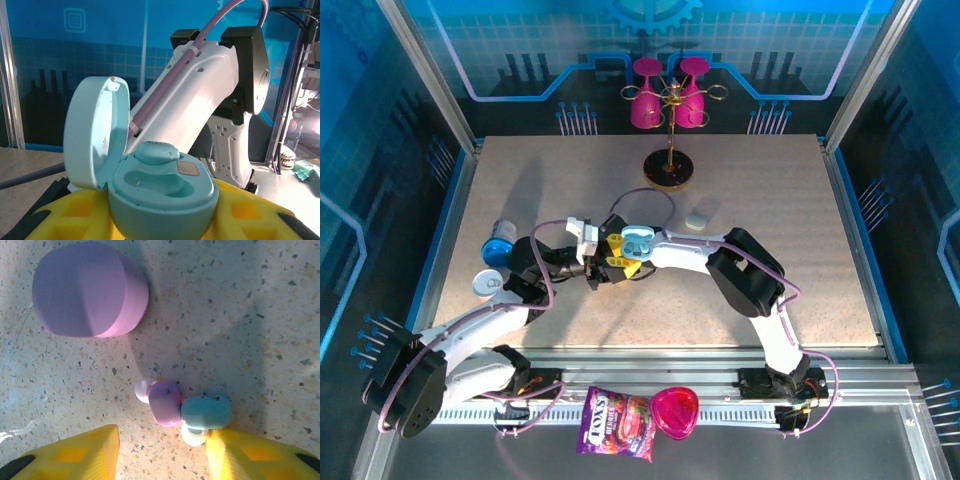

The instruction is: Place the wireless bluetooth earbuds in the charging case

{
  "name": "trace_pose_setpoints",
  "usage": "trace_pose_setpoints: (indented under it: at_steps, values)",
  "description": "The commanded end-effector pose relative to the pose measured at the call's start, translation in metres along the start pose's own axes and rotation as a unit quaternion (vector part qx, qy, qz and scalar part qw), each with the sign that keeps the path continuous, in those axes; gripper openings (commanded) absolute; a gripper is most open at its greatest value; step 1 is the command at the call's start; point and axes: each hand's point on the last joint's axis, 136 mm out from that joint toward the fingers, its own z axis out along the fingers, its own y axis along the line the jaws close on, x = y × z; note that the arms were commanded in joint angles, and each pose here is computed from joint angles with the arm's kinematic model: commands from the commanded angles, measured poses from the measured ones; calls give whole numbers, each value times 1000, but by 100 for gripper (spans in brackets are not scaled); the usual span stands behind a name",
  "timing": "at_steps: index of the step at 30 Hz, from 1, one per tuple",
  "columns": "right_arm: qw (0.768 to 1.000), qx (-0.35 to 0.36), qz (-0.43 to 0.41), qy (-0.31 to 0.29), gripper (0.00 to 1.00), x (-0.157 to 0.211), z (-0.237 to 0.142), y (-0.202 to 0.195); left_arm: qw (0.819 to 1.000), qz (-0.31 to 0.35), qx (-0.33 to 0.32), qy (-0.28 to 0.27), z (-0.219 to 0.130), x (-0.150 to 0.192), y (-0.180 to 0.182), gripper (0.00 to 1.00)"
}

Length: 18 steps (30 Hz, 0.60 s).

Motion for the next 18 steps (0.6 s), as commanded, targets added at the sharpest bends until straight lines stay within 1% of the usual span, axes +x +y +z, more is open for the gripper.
trace_pose_setpoints:
  at_steps: [1, 8, 12, 14, 16, 18]
  values:
    - [999, 42, -12, -13, 49, -12, 8, -17, 1000, 27, 5, -9, 1, -10, -5, 32]
    - [996, 84, -30, -28, 44, -21, -4, -26, 1000, 28, 3, -8, 1, -9, -3, 32]
    - [995, 91, -35, -36, 41, -24, -9, -25, 1000, 27, 2, -7, 1, -8, -3, 32]
    - [995, 90, -37, -36, 38, -25, -8, -24, 1000, 29, 2, -9, 1, -10, -3, 32]
    - [995, 91, -37, -34, 33, -27, -6, -24, 999, 31, 1, -11, 1, -11, -3, 32]
    - [995, 93, -36, -31, 31, -27, -4, -25, 999, 34, 0, -14, 0, -13, -4, 32]
